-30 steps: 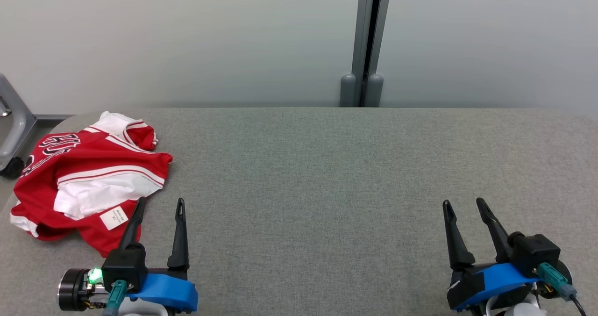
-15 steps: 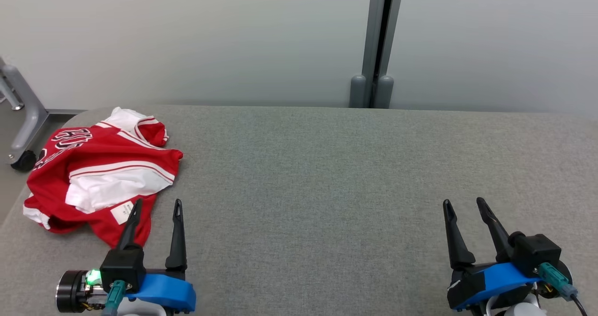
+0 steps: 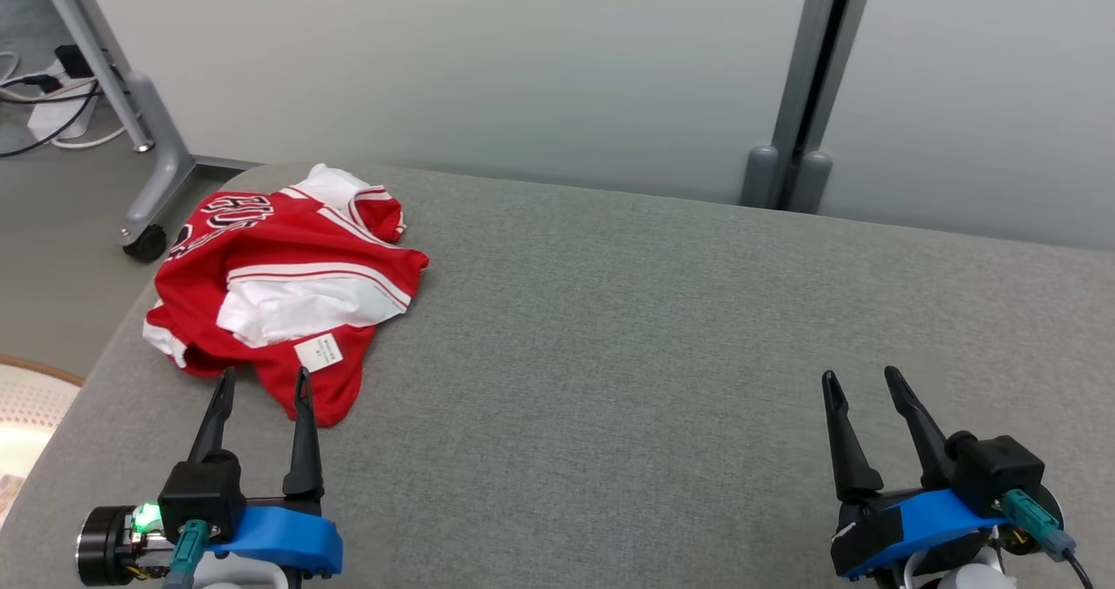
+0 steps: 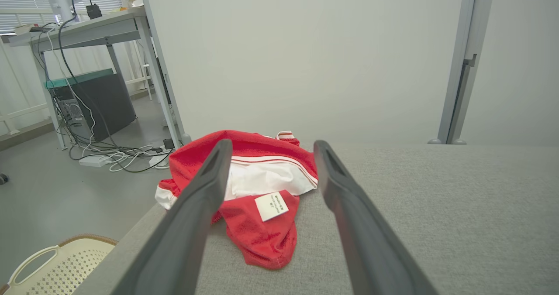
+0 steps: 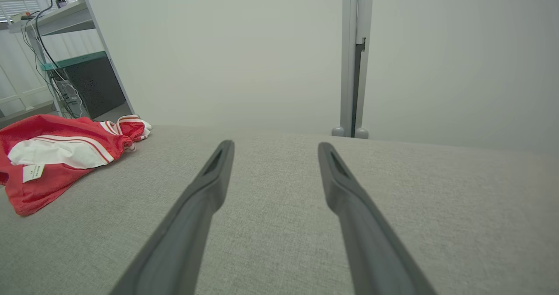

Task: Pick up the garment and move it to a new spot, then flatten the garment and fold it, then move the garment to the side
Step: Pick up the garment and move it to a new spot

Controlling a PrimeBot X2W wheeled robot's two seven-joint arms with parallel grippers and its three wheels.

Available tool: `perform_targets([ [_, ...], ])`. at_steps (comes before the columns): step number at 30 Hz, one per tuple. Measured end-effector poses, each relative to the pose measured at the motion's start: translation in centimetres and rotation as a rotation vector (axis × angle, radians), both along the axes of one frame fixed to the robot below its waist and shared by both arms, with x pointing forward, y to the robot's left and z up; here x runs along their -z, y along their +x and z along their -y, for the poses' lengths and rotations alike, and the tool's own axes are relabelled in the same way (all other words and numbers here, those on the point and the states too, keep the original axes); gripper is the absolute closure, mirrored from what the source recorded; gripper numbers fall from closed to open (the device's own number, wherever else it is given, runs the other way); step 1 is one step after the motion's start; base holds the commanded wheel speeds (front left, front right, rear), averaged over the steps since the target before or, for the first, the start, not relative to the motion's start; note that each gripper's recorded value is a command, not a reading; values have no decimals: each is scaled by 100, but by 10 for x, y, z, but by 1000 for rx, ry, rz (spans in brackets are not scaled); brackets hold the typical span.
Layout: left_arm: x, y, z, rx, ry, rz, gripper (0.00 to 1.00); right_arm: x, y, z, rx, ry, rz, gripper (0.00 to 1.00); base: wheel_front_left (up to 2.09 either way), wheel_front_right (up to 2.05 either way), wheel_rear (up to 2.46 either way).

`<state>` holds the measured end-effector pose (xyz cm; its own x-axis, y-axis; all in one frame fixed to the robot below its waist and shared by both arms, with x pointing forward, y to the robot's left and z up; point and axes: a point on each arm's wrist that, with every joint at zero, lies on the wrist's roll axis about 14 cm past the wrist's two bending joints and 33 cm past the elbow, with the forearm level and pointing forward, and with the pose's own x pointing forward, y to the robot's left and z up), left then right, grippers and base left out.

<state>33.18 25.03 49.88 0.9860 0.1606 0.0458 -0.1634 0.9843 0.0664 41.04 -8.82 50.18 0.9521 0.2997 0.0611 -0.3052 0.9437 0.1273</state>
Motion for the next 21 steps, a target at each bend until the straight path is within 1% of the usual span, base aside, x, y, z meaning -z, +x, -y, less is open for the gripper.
perform_targets([
  [13, 0, -42, -51, -184, -2, 0, 0, 5, 10, -57, -151, 2, -12, 0, 0, 0, 0],
  [21, 1, -62, -70, -256, 4, -8, 0, 9, 12, -82, -216, 4, -22, 0, 0, 0, 0],
])
